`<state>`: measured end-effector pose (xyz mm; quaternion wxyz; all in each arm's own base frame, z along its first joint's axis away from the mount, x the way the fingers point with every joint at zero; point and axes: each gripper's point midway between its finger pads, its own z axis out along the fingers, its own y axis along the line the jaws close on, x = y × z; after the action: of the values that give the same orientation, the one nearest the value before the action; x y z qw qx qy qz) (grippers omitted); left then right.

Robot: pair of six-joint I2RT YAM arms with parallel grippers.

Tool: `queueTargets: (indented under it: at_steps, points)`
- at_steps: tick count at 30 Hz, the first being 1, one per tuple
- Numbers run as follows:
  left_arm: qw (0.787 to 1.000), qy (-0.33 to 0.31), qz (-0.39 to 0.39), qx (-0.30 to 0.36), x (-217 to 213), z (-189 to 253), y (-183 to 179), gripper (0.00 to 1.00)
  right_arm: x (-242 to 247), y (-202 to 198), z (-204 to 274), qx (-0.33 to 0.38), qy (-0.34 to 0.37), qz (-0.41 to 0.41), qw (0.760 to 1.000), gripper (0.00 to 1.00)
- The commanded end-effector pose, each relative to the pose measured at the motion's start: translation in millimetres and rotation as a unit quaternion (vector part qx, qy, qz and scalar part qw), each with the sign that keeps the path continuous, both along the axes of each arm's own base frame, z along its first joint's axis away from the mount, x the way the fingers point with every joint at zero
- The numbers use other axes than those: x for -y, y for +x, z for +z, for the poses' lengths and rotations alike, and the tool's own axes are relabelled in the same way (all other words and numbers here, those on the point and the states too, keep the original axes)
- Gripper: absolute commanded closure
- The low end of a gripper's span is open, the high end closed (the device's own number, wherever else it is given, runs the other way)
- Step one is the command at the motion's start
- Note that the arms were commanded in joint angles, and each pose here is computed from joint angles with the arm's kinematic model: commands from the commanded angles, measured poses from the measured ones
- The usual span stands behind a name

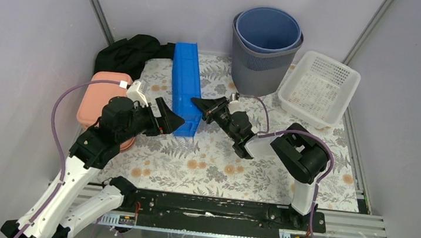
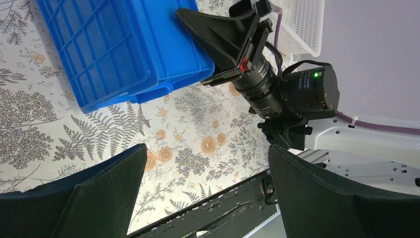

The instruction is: Turn the large container upside down

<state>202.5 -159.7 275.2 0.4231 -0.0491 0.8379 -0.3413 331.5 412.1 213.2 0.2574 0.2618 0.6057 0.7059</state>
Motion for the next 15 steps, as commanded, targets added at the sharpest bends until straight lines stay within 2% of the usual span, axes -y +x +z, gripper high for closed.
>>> queueTargets:
  at_steps: [1, 13, 15]
  points:
    - [1.000, 0.003, 0.003, 0.018, -2.5, 12.3, 0.3, 0.00, 25.4, -7.5, 60.1, 0.058, 0.110, -0.033, 0.992, 1.00]
    - [1.000, 0.005, 0.003, 0.018, -2.6, 11.8, 0.1, 0.00, 39.0, -18.7, 9.4, 0.016, 0.089, -0.031, 0.995, 1.00]
    - [1.000, 0.004, 0.003, 0.017, -2.7, 10.8, -0.2, 0.00, 42.3, -19.9, 2.5, 0.011, 0.084, -0.033, 0.996, 0.98]
